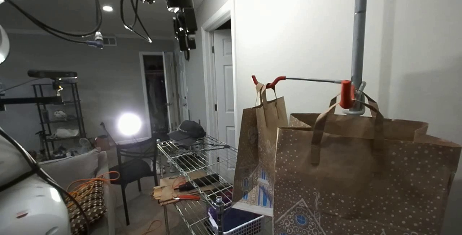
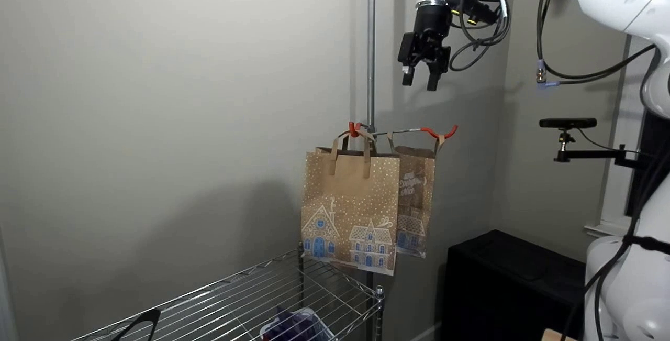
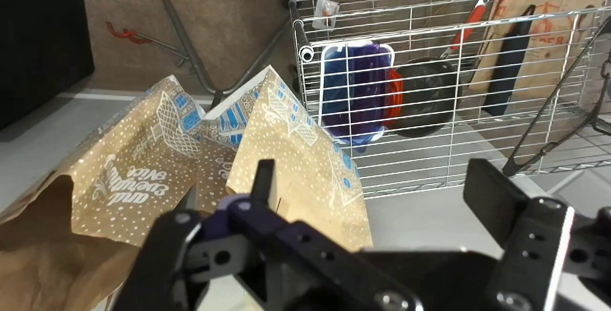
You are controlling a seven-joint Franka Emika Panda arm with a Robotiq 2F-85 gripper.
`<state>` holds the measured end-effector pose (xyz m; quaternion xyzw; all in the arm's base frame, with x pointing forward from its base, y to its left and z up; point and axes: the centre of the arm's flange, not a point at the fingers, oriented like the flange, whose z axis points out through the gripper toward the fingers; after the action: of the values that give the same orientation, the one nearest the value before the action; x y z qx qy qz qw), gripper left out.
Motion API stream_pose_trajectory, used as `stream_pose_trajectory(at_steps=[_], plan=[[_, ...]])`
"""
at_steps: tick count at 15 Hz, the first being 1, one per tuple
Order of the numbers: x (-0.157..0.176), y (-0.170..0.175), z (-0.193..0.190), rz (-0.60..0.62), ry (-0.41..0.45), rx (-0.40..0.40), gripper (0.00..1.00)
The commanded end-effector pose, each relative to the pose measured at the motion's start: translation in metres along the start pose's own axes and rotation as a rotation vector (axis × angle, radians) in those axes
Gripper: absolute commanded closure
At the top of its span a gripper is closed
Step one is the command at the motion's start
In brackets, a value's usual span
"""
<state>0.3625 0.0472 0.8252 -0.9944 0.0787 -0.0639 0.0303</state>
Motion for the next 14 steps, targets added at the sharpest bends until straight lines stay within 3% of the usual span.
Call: stream_pose_trajectory(at_steps=[1, 7, 8, 14], plan=[[-0.04, -0.004, 0.075, 0.025, -0.003, -0.009, 0.0], [-0.047, -0.017, 0.153, 0.001, -0.082, 0.018, 0.0], [-0.02, -0.027, 0.113, -0.002, -0.089, -0.012, 0.0], [-0.021, -0.028, 0.113, 0.003, -0.08, -0.015, 0.0]])
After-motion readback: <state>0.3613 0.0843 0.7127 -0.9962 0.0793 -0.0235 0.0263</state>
